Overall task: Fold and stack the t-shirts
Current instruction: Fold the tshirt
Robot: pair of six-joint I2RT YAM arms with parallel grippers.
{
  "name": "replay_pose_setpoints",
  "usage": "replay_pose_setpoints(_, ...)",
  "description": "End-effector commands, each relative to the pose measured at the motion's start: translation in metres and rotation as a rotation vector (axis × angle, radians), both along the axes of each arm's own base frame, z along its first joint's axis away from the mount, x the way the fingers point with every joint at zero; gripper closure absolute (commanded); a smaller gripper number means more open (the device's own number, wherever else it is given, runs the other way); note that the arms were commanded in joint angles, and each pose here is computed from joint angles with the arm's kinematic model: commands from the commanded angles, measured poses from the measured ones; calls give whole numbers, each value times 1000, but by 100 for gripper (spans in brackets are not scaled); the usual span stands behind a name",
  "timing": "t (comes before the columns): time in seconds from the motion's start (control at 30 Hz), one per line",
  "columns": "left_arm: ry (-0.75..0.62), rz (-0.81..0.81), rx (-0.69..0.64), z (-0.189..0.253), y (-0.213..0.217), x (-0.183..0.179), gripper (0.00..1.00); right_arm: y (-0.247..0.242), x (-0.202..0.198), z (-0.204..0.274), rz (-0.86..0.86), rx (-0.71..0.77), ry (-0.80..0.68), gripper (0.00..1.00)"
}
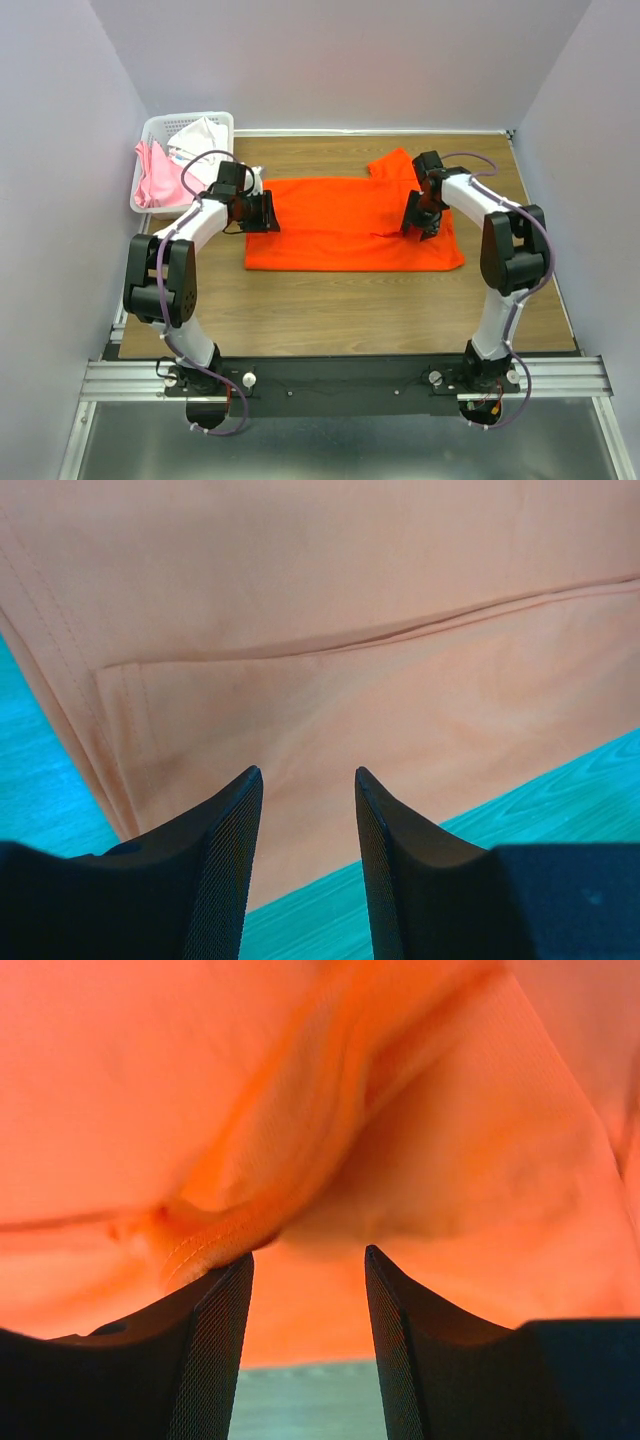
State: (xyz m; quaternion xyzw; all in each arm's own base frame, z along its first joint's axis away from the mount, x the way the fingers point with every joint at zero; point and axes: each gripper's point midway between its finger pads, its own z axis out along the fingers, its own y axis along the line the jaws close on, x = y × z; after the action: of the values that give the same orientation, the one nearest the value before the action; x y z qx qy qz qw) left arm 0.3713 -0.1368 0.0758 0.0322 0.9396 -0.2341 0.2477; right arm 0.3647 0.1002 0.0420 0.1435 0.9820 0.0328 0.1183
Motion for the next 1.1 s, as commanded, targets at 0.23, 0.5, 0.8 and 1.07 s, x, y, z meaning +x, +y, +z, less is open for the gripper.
replay_pose_setpoints(0.23,-43,17,6,17,1,4,50,38,99,22,105,88,-176,44)
replay_pose_setpoints(0.5,-46,35,23,16,3,13,50,40,102,33,113,93,-202,42)
replay_pose_setpoints(0.8,-58,22,38,13,0,44,50,15,71,19,78,-2,-150,39)
replay_pose_setpoints(1.07,-18,-16,73,-19,1,45,50,-12,49,-13,46,-75,-75,38)
